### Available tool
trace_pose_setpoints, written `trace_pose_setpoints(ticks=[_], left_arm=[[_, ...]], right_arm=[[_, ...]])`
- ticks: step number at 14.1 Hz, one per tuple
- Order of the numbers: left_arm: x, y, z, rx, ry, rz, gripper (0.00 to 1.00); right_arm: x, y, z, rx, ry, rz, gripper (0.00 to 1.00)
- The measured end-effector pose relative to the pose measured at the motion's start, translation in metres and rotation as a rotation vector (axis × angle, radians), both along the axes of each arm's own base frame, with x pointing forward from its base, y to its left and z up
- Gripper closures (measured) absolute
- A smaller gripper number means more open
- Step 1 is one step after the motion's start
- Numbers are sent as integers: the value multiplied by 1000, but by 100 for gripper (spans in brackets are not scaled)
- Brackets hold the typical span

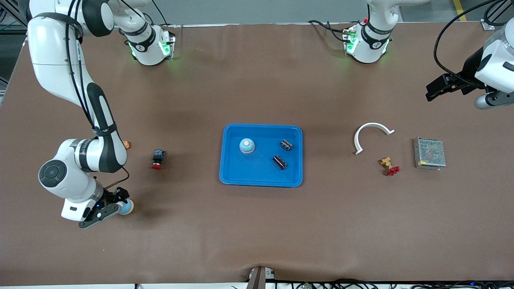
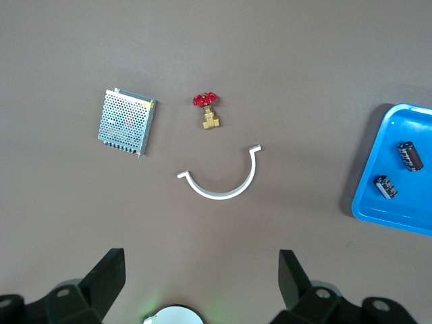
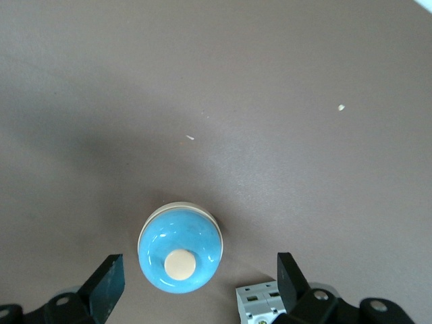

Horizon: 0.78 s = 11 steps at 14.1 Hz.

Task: Place electrolytic capacitor and blue bell in tray
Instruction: 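Grasp the second blue button with the right gripper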

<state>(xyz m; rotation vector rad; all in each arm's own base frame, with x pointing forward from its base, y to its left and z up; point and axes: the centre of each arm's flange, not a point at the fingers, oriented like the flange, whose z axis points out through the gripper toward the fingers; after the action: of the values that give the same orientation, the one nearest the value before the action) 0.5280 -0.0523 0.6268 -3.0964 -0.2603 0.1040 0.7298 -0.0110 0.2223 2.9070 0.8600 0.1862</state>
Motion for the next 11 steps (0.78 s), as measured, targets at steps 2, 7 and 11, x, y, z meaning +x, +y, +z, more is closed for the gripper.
trace_pose_setpoints(ticks=[2,7,11], left_arm=[[0,0,0,0,1,-1,0],[0,0,-1,0,1,-1,0],[0,0,-1,0,2,1,0]], right_arm=[[-1,2,-7,0,9,8,0],[-2,4,-15,1,19,16,0],[-2,4,-27,-1,14,19,0]])
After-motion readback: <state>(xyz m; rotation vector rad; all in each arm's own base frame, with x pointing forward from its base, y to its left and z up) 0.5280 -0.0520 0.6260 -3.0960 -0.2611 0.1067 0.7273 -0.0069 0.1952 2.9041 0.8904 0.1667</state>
